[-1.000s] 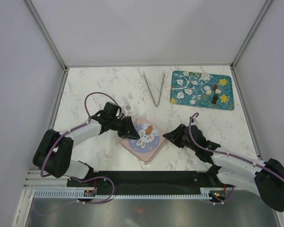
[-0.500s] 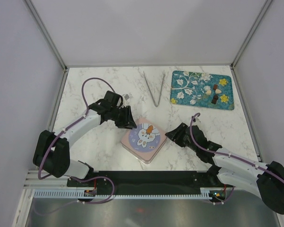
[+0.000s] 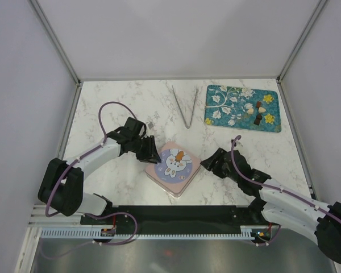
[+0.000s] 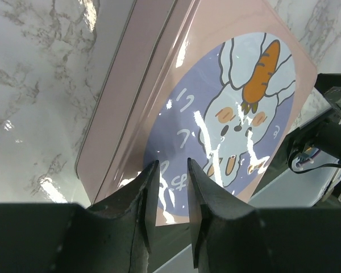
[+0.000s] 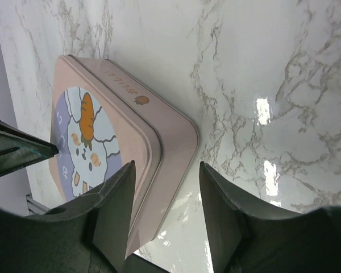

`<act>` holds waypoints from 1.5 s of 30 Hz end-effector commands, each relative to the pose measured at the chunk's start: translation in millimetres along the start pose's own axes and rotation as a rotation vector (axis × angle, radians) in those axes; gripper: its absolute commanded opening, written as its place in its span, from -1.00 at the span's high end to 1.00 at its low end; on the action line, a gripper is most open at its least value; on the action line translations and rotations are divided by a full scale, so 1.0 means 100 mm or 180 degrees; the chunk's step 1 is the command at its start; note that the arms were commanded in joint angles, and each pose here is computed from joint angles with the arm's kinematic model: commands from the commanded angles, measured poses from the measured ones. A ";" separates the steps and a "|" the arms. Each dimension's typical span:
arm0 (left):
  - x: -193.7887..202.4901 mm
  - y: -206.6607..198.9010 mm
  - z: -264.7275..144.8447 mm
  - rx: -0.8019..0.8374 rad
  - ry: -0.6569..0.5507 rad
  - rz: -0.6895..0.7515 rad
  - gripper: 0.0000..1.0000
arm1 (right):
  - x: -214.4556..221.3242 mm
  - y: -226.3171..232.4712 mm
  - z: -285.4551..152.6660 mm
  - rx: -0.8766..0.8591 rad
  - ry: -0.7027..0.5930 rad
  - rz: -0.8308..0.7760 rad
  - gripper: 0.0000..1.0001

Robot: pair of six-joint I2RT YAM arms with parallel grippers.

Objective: Pack the chocolate

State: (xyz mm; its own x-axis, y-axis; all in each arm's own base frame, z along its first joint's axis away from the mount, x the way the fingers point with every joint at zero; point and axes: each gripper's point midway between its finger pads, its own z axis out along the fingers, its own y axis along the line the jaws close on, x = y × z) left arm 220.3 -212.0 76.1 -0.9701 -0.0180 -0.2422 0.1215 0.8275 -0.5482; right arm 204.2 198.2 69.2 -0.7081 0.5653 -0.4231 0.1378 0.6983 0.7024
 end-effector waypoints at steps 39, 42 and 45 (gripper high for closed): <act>0.12 0.20 0.14 -0.0137 -0.0067 -0.0233 0.34 | 0.47 1.39 0.17 -0.1649 0.1186 -0.0798 1.00; 0.16 0.28 0.19 -0.0228 -0.0022 -0.0263 0.34 | 0.47 1.19 0.37 -0.1574 0.1197 -0.0662 1.00; 0.24 0.34 0.24 -0.0256 0.0040 -0.0315 0.35 | 0.52 0.92 0.55 -0.1403 0.1313 -0.0514 1.00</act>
State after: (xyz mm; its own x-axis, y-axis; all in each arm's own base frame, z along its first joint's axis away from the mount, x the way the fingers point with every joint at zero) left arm 218.4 -224.6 73.6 -0.9672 -0.0797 -0.2412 0.0950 0.7671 -0.6345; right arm 210.7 319.9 93.7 -0.9182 0.1741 -0.3558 -0.2379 0.4758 0.8467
